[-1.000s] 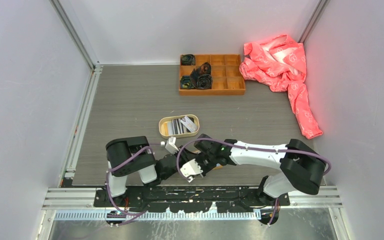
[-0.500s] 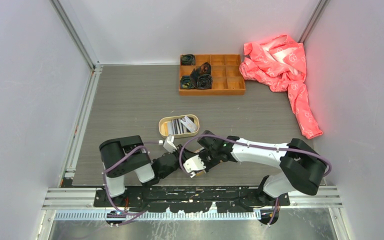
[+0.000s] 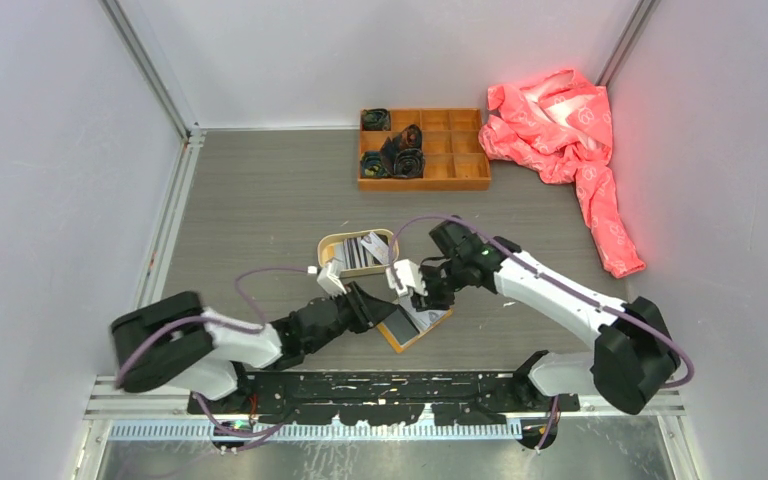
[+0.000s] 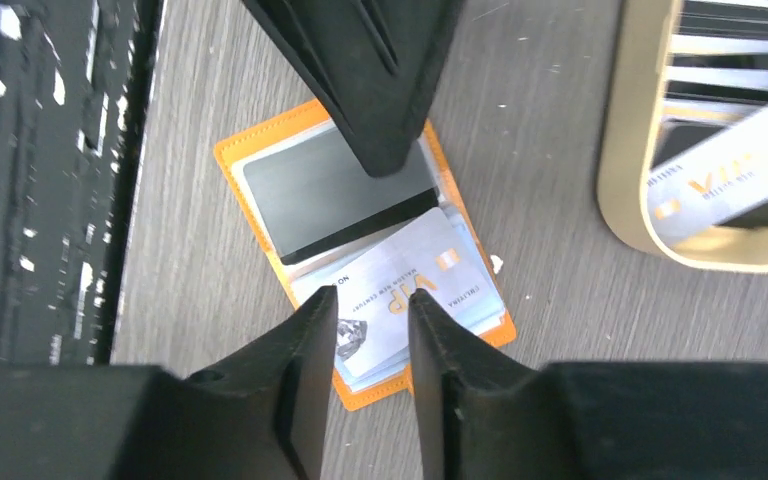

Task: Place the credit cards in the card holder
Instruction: Insert the credit card into the card holder.

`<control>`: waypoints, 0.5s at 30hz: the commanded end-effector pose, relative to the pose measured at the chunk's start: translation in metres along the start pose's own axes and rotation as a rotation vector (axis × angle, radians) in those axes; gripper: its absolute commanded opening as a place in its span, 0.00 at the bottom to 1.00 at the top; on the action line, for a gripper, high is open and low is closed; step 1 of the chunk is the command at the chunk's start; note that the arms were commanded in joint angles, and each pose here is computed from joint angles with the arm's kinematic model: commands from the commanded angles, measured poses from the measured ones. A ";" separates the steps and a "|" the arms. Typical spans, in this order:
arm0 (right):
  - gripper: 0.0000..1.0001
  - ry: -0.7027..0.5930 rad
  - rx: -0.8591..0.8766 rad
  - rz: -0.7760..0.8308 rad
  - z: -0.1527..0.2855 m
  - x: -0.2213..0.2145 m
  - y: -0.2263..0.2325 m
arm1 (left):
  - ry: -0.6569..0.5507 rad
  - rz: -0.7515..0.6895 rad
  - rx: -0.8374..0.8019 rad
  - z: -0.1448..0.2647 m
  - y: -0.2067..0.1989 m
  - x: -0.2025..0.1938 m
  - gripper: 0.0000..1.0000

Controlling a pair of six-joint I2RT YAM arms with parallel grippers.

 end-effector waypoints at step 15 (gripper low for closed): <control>0.45 -0.002 -0.007 -0.730 0.024 -0.014 -0.017 | -0.075 -0.367 -0.185 0.082 -0.049 0.050 0.18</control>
Point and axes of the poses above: each gripper's point midway between its finger pads, its own z axis back along the fingers, its own y axis along the line the jaws close on, x = y × z, the point moved 2 cm from there along z, back along the fingers, and after that the axes turned 2 degrees about -z, right-handed, at the moved point
